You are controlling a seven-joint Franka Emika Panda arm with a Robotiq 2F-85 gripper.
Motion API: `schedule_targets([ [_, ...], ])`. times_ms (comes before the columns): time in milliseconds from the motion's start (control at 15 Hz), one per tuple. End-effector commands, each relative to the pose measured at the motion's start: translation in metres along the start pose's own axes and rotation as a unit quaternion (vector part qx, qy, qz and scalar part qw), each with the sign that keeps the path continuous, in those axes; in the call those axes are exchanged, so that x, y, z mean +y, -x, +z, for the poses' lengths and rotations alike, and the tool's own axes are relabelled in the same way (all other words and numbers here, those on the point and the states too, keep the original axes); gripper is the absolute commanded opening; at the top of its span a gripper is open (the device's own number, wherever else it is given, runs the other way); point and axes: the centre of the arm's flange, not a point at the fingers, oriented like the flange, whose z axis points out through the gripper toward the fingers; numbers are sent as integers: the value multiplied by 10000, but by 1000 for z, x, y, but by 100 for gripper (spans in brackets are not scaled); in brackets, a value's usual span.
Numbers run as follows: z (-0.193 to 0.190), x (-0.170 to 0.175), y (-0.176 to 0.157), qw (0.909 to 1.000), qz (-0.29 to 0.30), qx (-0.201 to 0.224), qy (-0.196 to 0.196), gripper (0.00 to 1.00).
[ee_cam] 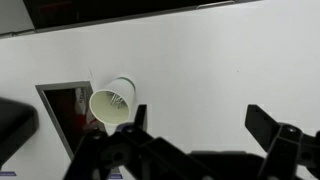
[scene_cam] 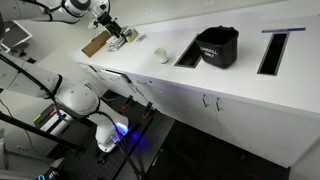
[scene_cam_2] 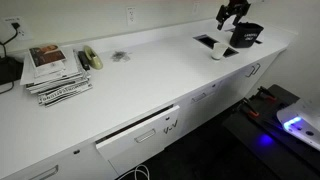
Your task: Move the black basket from the right to the left
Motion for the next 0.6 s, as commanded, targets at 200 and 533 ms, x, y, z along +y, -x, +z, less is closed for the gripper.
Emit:
schedule_targets([
  [200,0,0,0,10000,0,0,0,100],
  [533,-1,13,-10,10000,73,36,9,100],
])
